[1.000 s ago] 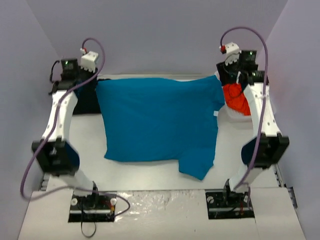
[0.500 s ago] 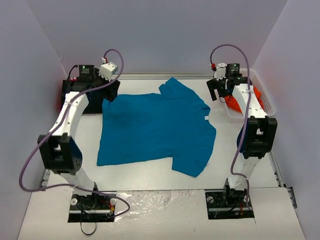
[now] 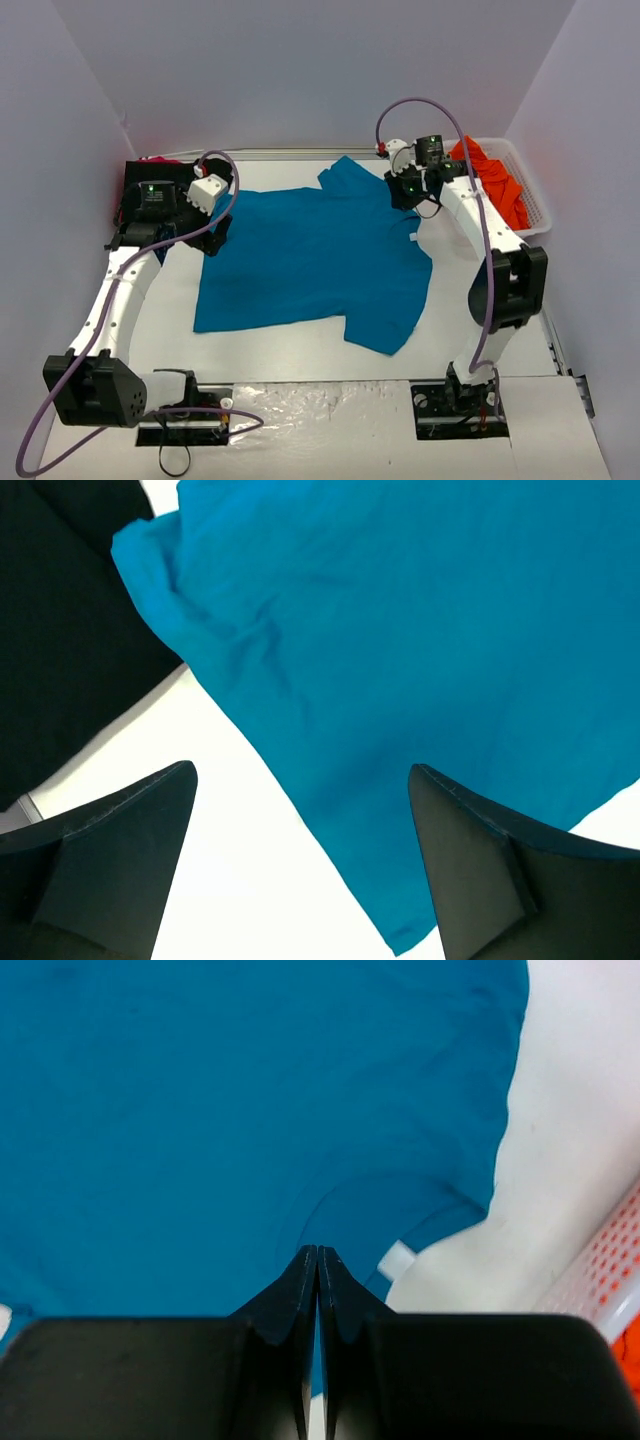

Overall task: Fold and stack the t-shirts
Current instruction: Flatten out the tshirt, then grap the side of the flattened tshirt closest away from the robot with both arms

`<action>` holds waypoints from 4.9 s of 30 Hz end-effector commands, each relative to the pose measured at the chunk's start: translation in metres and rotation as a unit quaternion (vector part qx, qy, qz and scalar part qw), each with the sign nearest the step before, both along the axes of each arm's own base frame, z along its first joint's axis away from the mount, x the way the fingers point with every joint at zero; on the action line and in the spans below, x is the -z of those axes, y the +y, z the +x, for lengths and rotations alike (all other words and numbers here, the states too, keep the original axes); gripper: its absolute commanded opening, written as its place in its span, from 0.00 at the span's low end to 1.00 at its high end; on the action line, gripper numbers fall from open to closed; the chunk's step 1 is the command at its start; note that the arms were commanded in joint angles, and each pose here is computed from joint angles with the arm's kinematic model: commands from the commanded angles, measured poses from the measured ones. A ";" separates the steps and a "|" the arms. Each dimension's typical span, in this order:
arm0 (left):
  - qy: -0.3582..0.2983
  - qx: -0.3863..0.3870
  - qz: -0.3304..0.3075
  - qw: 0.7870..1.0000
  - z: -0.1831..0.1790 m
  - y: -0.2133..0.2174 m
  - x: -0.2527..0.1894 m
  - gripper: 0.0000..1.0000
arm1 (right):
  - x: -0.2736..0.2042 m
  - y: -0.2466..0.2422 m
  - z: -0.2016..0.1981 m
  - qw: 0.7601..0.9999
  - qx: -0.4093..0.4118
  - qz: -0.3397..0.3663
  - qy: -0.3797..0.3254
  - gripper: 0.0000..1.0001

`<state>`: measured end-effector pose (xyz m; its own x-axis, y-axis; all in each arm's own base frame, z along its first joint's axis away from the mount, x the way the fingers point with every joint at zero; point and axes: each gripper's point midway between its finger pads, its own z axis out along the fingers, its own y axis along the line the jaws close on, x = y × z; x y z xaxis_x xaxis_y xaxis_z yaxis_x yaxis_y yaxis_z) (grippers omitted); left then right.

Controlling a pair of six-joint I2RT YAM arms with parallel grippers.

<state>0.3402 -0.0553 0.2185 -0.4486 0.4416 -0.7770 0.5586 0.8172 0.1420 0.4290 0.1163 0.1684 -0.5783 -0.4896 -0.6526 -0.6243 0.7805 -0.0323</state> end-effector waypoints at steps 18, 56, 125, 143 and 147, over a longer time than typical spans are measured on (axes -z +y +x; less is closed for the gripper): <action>-0.023 -0.055 0.017 0.998 -0.002 0.024 -0.013 0.87 | 0.140 0.057 0.124 0.995 -0.066 -0.022 0.066 0.00; -0.032 -0.051 0.039 0.997 0.009 0.033 -0.001 0.87 | 0.004 0.033 0.160 0.996 0.009 -0.022 -0.089 0.48; 0.011 0.163 0.267 0.950 -0.101 -0.019 0.123 0.02 | 0.016 -0.097 -0.143 0.997 0.015 -0.032 0.074 0.74; 0.135 0.079 0.096 0.983 0.004 -0.024 0.135 0.02 | 0.069 -0.041 -0.276 0.886 -0.297 -0.179 0.308 0.62; 0.165 0.072 0.071 0.981 0.018 -0.019 0.143 0.02 | 0.086 -0.050 -0.283 0.865 -0.308 -0.216 0.332 0.55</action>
